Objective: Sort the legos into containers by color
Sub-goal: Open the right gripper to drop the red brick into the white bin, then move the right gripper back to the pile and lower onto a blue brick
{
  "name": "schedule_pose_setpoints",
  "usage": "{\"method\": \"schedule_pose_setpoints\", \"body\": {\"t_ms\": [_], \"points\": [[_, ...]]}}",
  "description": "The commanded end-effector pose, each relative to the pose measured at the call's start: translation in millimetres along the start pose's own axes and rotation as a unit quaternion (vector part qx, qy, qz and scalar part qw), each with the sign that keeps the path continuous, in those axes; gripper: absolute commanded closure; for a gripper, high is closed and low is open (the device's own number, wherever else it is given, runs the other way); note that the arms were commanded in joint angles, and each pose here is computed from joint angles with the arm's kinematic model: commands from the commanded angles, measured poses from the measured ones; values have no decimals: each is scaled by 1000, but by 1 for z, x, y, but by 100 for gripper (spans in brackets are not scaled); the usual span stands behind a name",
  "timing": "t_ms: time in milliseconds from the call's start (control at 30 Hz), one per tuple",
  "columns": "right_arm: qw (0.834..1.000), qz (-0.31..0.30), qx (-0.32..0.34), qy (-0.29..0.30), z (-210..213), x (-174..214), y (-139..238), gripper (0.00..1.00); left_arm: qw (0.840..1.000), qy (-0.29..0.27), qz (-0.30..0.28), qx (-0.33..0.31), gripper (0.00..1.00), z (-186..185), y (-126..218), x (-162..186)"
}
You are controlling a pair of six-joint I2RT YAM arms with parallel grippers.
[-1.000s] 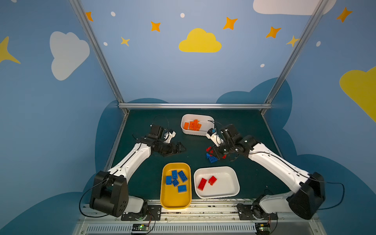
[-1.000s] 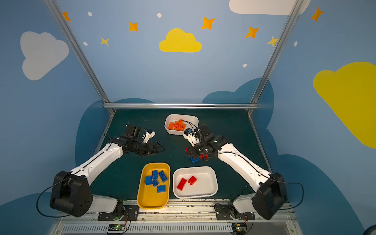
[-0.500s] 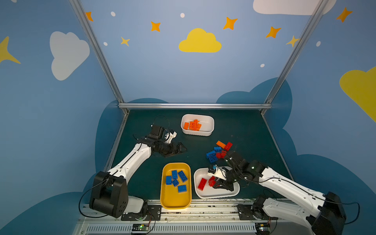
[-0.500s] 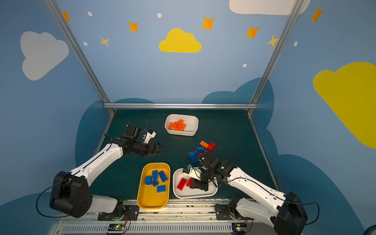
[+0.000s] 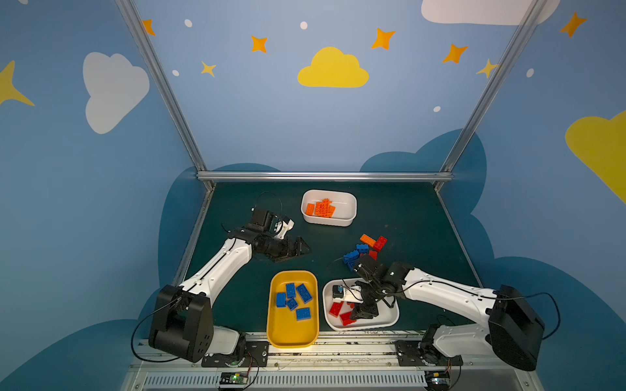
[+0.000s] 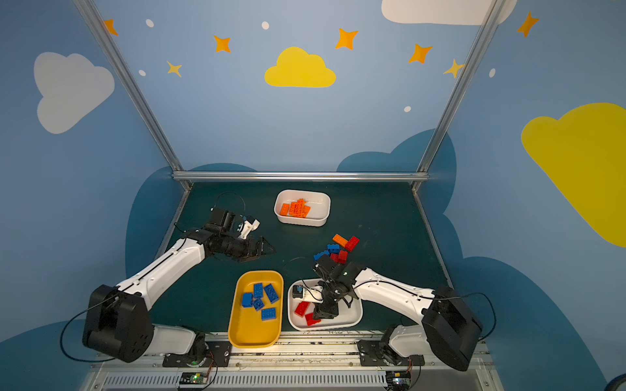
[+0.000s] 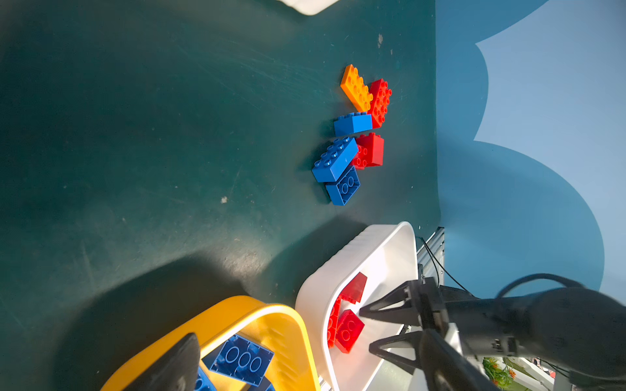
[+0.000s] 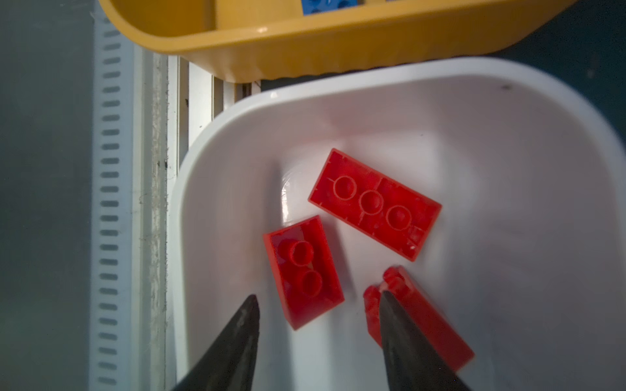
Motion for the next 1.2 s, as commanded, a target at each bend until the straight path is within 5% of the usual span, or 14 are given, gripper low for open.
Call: {"method": "schedule_pose_setpoints", "body": {"t_ms": [0,133,233,333,400,533,667,733,833,967,1167], "points": [[997,-4,56,-47,-14,-13,35,42,1000,-14,-1,-1,0,-7,7,0],[991,-53,81,-93,-41,-28,65,39,1000,-13,2,0,0,-5,5,0],[968,-100,91,-212,-78,-39,83,40,1000,-12,2,-1,0,-4,4,0],[912,-122,91,-380,-106,-52,91,41,1000,-12,1,-3,0,-4,4,0],[857,-119,93,-492,-120,-56,88,41,1000,-14,0,-4,0,-4,4,-1],[759,-112,100,-634,-137,-58,75,42,1000,-12,1,-4,0,-3,4,0],[628,-99,105,-765,-145,-42,61,42,1000,-15,3,-5,0,-3,4,1],[592,-98,103,-793,-145,-39,54,41,1000,-17,5,-6,0,-3,4,1],[563,-103,115,-812,-153,-38,48,42,1000,-21,8,-8,0,-2,4,1],[500,-90,112,-854,-161,-26,34,45,1000,-23,10,-10,0,-2,4,2],[505,-104,117,-849,-181,-30,27,48,1000,-25,11,-14,0,0,6,5]]}}
Point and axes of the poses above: each gripper's point midway between its finger pads, its own y axis back along the fingers, its own z axis along the line the jaws close on, x = y × z, the point moved 4 cm from there along y, back along the fingers, and after that the axes turned 9 degrees about -y, right-handed, at the moved point
